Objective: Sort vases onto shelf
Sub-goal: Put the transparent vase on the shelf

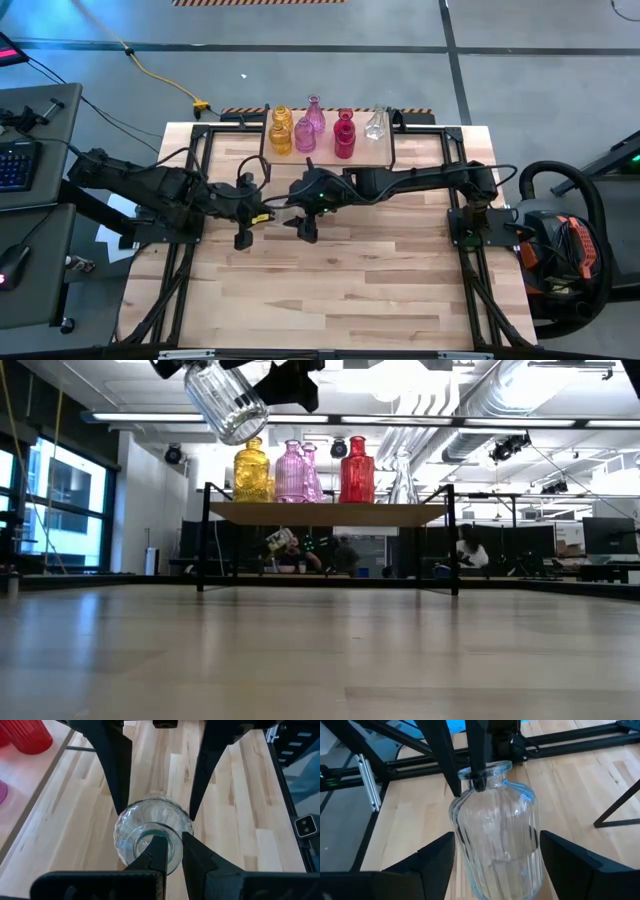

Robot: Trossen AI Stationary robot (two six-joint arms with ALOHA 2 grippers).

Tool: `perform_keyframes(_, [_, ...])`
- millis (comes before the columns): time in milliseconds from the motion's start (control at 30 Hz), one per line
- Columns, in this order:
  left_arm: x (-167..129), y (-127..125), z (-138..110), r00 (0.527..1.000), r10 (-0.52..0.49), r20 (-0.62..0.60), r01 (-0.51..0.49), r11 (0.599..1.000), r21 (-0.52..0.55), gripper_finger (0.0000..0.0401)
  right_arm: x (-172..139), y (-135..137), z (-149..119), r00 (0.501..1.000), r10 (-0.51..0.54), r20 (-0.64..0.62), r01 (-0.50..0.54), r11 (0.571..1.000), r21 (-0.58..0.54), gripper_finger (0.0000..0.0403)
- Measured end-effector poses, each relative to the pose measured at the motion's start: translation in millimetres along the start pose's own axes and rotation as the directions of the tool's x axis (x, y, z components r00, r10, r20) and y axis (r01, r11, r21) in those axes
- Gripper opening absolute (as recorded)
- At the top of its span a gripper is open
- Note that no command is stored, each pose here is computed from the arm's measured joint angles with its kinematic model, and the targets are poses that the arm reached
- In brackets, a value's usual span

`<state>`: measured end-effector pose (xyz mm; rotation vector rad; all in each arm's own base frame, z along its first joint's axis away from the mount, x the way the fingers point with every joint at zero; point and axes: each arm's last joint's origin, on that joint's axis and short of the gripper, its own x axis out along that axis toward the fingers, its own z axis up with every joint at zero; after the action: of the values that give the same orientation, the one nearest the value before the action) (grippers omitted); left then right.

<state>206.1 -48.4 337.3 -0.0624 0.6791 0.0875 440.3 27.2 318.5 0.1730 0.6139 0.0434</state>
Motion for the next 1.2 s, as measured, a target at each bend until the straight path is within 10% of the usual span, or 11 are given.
perform_keyframes(1200, [1.1,-1.4,7.8,0.997,0.013,0.080,-0.012,1.000,-0.006,0.0020,-0.4,0.7,1.3,1.000,0.013,0.011,-0.013,0.999,0.039,0.0308])
